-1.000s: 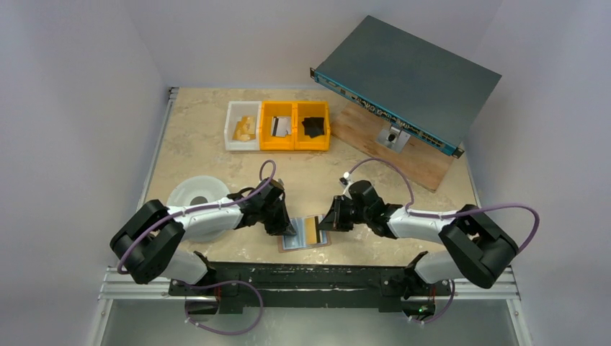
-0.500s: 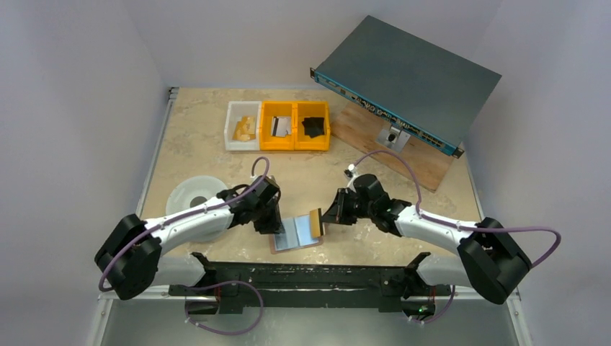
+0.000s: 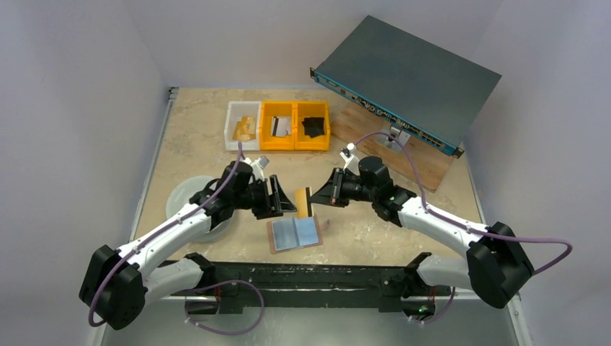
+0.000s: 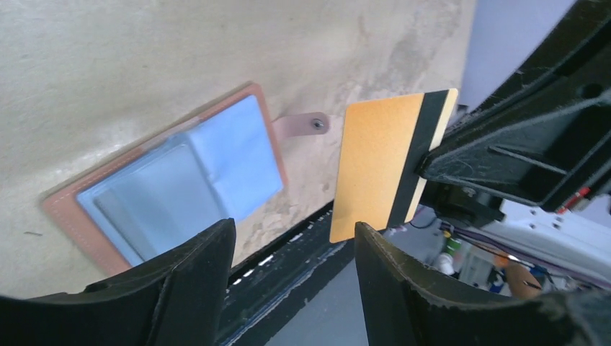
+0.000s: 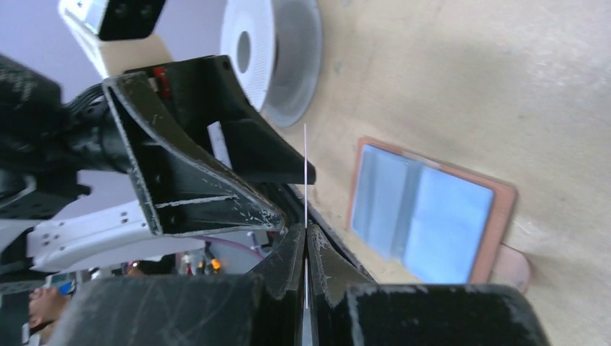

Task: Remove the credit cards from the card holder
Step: Remove the credit card from the card holder.

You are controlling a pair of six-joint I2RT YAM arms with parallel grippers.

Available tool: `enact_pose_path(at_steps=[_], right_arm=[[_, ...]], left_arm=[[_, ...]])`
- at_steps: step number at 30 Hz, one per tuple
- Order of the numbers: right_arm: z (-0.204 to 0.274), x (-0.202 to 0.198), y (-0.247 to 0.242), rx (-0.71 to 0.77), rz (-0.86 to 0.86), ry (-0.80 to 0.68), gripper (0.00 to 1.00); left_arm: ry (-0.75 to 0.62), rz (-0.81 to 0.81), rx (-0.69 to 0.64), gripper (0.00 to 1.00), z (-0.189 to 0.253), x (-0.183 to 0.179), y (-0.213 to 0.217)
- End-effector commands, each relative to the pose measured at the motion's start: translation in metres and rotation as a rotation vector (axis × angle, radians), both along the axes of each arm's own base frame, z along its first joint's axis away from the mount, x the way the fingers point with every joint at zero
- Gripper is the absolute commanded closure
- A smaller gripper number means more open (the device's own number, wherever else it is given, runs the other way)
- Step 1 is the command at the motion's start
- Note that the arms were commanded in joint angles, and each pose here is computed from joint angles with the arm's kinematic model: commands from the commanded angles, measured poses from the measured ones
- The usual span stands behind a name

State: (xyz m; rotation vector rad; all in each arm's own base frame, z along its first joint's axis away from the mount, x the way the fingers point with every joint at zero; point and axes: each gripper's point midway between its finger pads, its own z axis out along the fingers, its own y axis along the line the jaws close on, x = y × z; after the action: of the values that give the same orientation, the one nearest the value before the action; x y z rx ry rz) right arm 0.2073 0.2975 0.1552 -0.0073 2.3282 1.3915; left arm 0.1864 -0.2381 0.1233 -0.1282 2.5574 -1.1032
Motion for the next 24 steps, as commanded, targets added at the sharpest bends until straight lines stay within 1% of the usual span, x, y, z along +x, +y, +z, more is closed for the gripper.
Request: enact_pose_path(at_steps=[1,4,5,8,10,11,13,16,17,18,22,24], right_arm=[[0.056,-0.002,0.015,0.186,0.076,-0.042,1.0],[0.063,-0.005,0.019,0.229,0.104,-0.032,1.0],[0.064,-0.006,0.02,0.236,0.113,-0.029,1.0],[0.064,-0.008,0.022,0.254,0.126,-0.016,1.0],[0.065,-0.009,0.022,0.261,0.128,-0.018,1.0],[0.064,-0.008,0.022,0.26,0.126,-0.017,1.0],[0.062,-0.008,0.021,0.252,0.119,-0.016,1.0],[0.057,-0.005,0.019,0.222,0.099,-0.021,1.0],[0.055,-0.005,0.017,0.209,0.09,-0.023,1.0],[0.052,-0.003,0.015,0.19,0.074,-0.025,0.95],[0.041,0.008,0.0,0.071,-0.022,-0.058,0.48],[0.041,0.016,-0.014,-0.001,-0.097,-0.094,0.27]], left_arm=[[-0.098,-0.094,-0.237,0.39,0.044,0.0,-0.017],[-0.105,-0.109,-0.3,0.38,0.052,0.0,-0.02],[-0.129,-0.117,-0.335,0.38,0.059,0.002,-0.023],[-0.127,-0.129,-0.394,0.39,0.064,0.002,-0.028],[-0.122,-0.132,-0.421,0.43,0.064,0.003,-0.031],[-0.115,-0.133,-0.429,0.47,0.063,0.003,-0.032],[-0.107,-0.133,-0.447,0.6,0.063,0.003,-0.034],[-0.099,-0.131,-0.454,0.89,0.063,0.004,-0.035],[-0.1,-0.13,-0.454,0.96,0.063,0.004,-0.035],[-0.099,-0.127,-0.45,1.0,0.062,0.005,-0.035],[-0.11,-0.078,-0.371,1.0,0.055,0.011,-0.028],[-0.122,-0.044,-0.309,1.0,0.052,0.017,-0.022]])
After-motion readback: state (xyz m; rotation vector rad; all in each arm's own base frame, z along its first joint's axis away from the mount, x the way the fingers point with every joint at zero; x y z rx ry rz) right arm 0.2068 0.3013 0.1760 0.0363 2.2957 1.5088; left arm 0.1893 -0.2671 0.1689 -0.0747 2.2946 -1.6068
